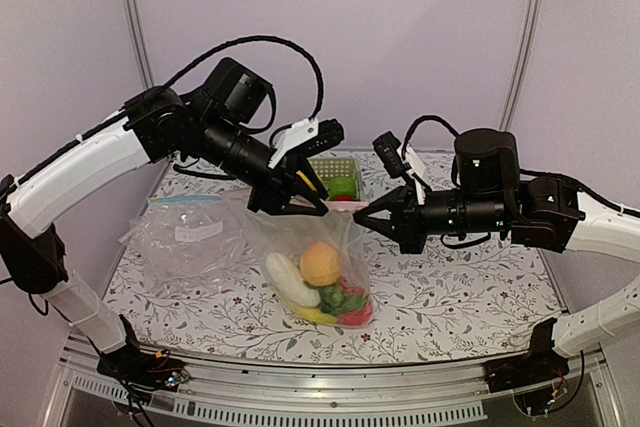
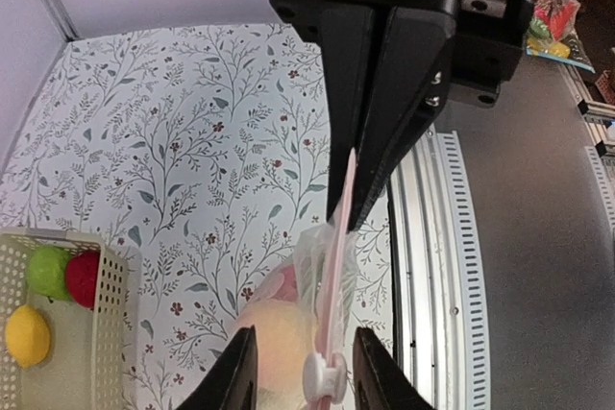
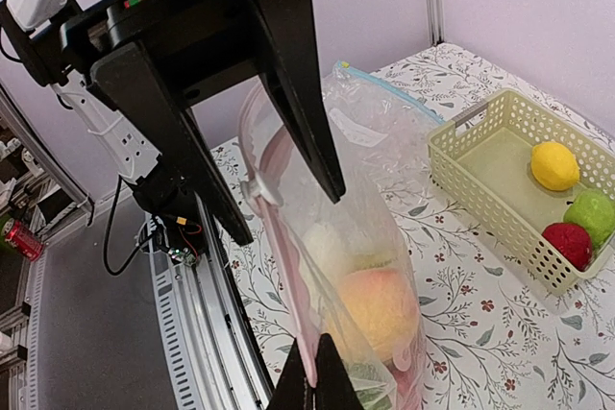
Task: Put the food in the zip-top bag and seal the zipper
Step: Hold the zipper from the zipper food storage bag, then zip the zipper of the food storage bag.
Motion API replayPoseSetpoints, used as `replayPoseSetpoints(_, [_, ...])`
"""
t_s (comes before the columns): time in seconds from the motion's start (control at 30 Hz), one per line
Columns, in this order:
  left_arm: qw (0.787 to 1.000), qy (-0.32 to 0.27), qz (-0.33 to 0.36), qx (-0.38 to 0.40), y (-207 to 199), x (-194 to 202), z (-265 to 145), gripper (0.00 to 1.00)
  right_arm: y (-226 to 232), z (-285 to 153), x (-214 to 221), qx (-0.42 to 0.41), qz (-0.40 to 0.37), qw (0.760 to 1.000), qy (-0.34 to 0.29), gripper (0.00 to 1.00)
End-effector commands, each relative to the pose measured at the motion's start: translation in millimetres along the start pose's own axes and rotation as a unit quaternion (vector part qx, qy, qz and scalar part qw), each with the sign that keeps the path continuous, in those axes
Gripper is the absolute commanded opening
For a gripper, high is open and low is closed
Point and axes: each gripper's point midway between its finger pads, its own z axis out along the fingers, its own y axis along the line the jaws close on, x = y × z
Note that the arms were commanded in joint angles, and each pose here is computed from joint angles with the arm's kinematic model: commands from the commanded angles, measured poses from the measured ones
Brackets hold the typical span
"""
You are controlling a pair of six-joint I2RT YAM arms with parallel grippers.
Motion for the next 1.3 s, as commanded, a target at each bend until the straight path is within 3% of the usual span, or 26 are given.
replayPoseSetpoints(0.0, [1.000,0.003,0.008,0.001,-8,2,-7,0.31,3,-5,-7,-0.006,0.000,1.000,-0.012,0.00])
replayPoseSetpoints(0.5, [1.000,0.012,0.009,-0.005,-8,8,-8,0.01,-18,-12,-10,0.054,0.011,0.998,-0.029,0.00])
replayPoseSetpoints(1.27, [0.998,0.034,0.014,-0.042,4,17,-10,0.00,-74,-28,-7,0.190,0.048,0.980,-0.038,0.00])
